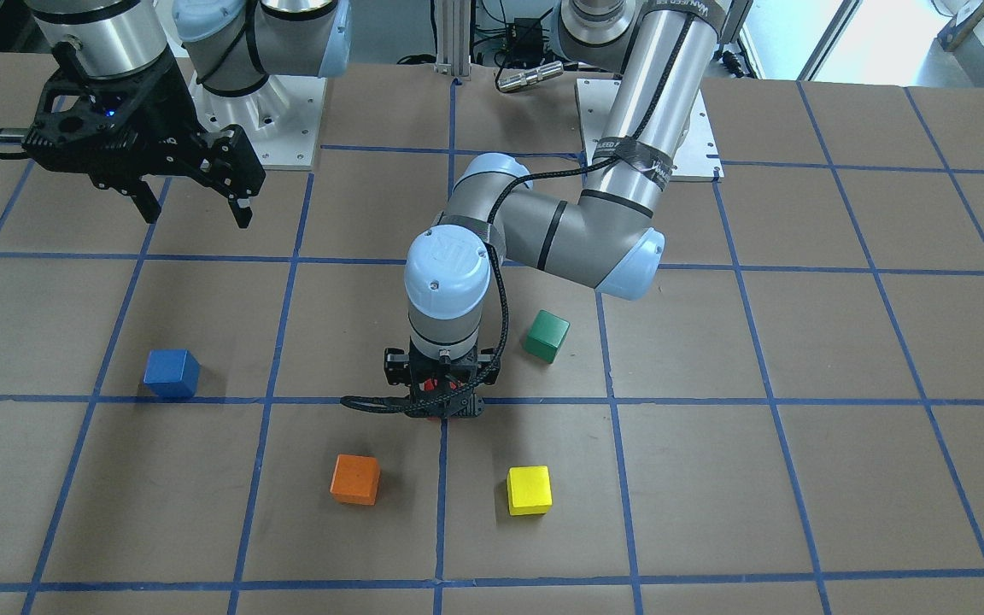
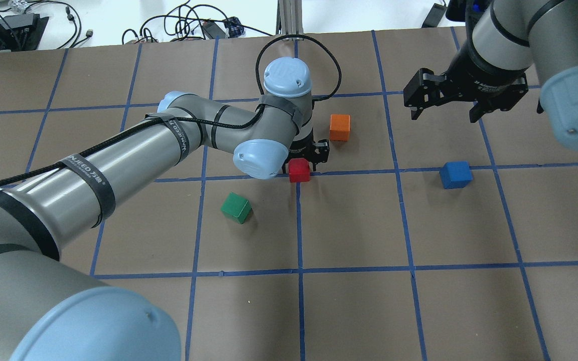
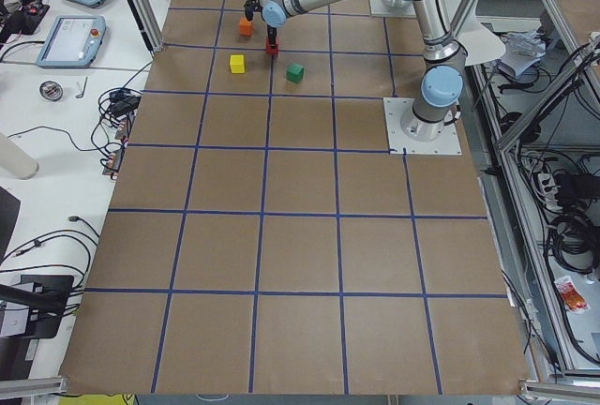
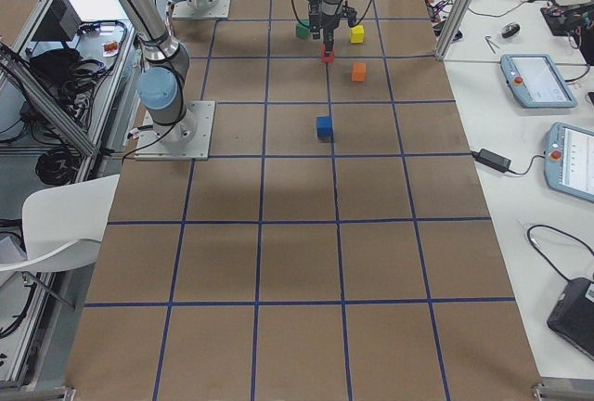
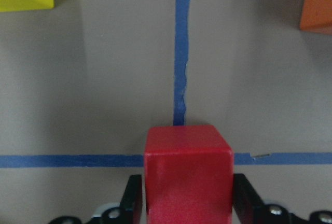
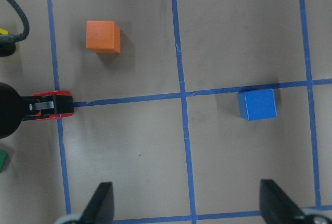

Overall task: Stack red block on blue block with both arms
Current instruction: 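Release the red cube on the table and raise the left gripper, then retract the left arm while the right gripper reaches toward the red cube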

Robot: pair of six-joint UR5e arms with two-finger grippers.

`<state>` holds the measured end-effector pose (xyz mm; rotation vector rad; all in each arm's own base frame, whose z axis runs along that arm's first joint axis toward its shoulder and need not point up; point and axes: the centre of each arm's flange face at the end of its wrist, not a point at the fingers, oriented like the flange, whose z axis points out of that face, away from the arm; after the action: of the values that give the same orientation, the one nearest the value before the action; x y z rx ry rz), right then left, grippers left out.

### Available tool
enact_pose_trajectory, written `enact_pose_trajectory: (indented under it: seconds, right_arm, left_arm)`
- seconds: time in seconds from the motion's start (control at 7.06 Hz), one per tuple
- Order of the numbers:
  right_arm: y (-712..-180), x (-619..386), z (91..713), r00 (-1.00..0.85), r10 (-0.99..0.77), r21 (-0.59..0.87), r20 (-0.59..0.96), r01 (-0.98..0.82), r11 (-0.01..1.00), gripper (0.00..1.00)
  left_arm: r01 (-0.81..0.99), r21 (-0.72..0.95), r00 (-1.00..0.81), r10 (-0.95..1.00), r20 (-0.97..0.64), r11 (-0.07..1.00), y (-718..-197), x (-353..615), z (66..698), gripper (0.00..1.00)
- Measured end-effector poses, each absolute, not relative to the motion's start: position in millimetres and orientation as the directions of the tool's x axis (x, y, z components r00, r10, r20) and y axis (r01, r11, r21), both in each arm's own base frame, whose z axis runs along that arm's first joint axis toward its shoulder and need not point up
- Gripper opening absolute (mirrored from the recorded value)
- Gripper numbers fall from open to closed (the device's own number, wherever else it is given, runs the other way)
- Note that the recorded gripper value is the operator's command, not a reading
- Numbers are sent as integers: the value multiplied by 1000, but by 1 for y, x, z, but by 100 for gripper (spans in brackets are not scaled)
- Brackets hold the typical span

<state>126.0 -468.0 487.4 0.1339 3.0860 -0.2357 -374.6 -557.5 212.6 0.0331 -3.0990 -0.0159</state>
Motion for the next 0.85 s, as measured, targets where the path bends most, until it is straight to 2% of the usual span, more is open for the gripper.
enact_pose_trajectory:
  seconds: [0.42, 0.85]
  right_arm:
    - [-466, 110, 505, -992, 114, -185, -60, 123, 975, 100]
    - [-464, 107, 487, -991, 115, -150, -61, 123, 981, 100]
  left_arm:
    - [22, -23, -998, 23, 51, 1000, -598, -314, 347, 100]
    - [119, -3, -993, 119, -25, 993, -562, -217, 457, 100]
